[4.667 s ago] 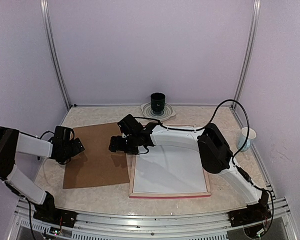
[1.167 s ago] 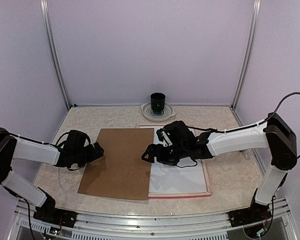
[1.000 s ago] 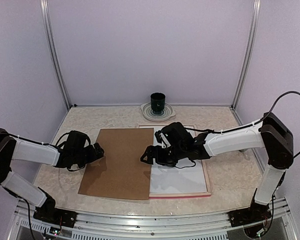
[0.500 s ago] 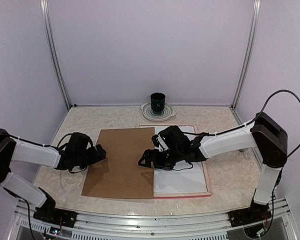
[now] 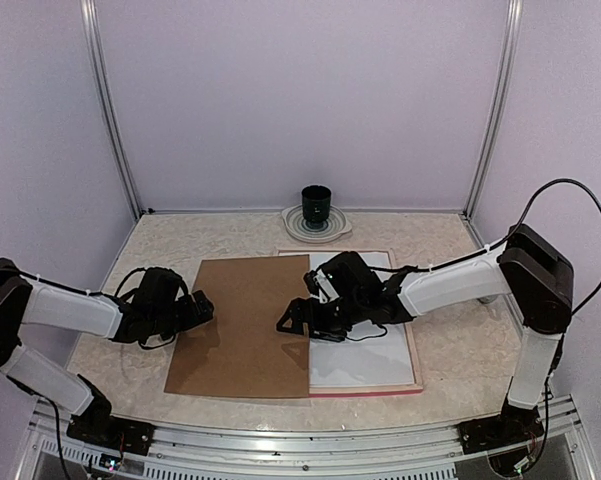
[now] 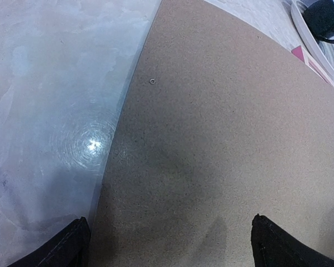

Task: Put the photo into the frame
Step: Turn over the backboard.

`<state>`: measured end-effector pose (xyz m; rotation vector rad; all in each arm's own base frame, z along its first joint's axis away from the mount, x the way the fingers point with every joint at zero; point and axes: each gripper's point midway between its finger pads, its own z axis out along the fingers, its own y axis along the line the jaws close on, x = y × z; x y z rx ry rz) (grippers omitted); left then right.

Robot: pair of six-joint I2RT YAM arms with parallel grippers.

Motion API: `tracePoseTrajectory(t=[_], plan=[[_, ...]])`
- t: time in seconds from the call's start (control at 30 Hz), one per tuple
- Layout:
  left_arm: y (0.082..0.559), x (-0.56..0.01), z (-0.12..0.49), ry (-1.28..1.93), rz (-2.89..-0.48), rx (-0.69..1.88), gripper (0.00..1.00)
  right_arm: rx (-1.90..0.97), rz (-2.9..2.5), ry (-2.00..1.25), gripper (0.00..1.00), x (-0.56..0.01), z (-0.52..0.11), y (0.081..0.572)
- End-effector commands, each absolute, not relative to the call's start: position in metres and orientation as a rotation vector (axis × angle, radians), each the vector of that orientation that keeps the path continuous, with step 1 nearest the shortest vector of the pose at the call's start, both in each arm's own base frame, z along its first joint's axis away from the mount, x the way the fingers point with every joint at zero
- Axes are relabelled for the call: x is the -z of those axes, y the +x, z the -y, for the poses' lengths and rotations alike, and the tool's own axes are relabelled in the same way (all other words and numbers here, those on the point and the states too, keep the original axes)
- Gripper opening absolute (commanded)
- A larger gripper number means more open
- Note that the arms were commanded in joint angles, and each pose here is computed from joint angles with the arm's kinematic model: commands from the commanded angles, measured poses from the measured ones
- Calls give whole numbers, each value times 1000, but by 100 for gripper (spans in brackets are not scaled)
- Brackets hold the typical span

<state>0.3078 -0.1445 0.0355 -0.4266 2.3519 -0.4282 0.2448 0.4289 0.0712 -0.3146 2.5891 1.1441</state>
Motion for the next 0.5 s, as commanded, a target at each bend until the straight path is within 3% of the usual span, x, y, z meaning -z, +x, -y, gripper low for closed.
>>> tracePoseTrajectory(t=[0.0,0.47], plan=[[293,-32,163,-395,-2394,518,99,-1289,-2535,-344,93,-81,-444,243],[287,-26,181,-349,-2411,553,99,-1398,-2475,-344,93,-99,-447,241]])
